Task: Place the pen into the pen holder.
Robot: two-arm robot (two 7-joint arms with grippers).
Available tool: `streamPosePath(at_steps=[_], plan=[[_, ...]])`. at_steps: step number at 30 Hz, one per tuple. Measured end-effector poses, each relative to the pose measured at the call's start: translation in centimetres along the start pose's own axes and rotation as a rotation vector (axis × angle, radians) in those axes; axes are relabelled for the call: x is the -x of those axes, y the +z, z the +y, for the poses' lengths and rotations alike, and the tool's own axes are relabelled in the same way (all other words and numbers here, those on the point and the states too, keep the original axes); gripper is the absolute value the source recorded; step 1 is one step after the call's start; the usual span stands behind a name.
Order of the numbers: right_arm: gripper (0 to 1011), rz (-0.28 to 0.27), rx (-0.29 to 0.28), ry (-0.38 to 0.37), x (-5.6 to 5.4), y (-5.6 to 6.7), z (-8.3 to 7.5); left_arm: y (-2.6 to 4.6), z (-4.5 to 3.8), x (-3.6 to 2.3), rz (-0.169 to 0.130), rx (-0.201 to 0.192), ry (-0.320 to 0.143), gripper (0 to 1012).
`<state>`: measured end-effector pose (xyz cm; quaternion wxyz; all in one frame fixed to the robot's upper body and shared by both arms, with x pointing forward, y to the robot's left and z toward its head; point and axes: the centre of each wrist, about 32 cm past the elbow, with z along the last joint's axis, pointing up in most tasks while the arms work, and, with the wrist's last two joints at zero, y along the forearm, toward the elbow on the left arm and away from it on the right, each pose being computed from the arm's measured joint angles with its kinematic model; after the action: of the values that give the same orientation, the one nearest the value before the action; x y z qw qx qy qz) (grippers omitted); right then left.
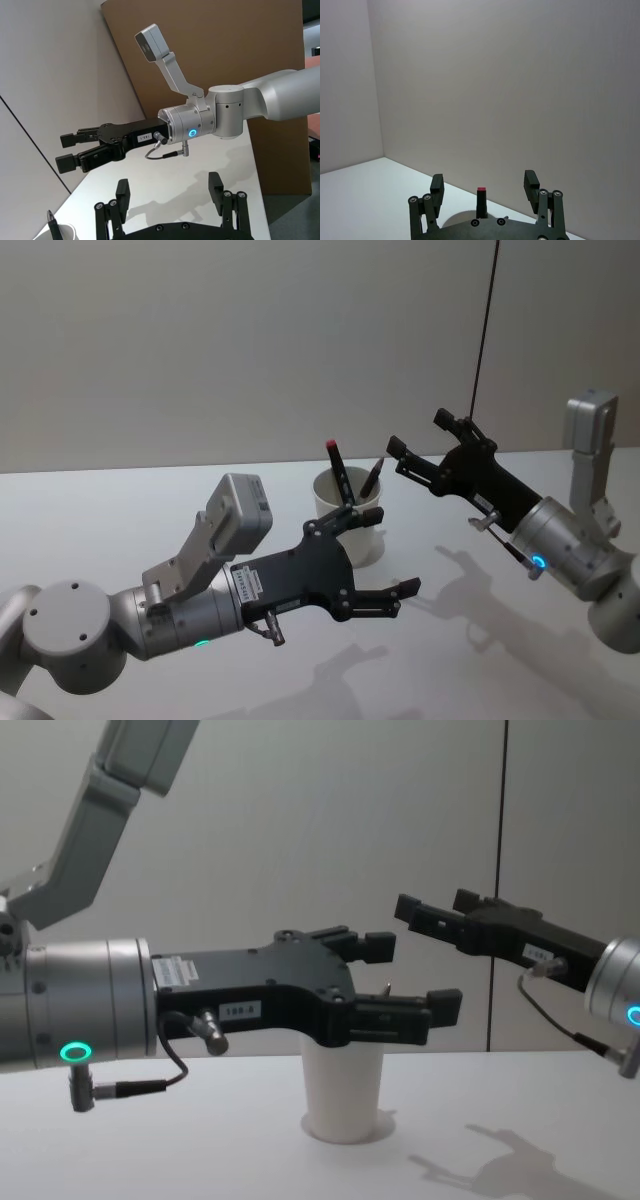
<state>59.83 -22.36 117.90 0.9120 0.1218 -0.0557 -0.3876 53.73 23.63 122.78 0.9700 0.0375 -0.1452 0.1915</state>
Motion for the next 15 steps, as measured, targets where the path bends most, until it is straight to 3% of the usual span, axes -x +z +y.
streamPosePath(at_steps=[15], plan=[[1001,-0.002,0.001,-0.002,0.01,0.08,-0.15,0.00,0.00,0.00,0.000,0.000,0.000,1003]])
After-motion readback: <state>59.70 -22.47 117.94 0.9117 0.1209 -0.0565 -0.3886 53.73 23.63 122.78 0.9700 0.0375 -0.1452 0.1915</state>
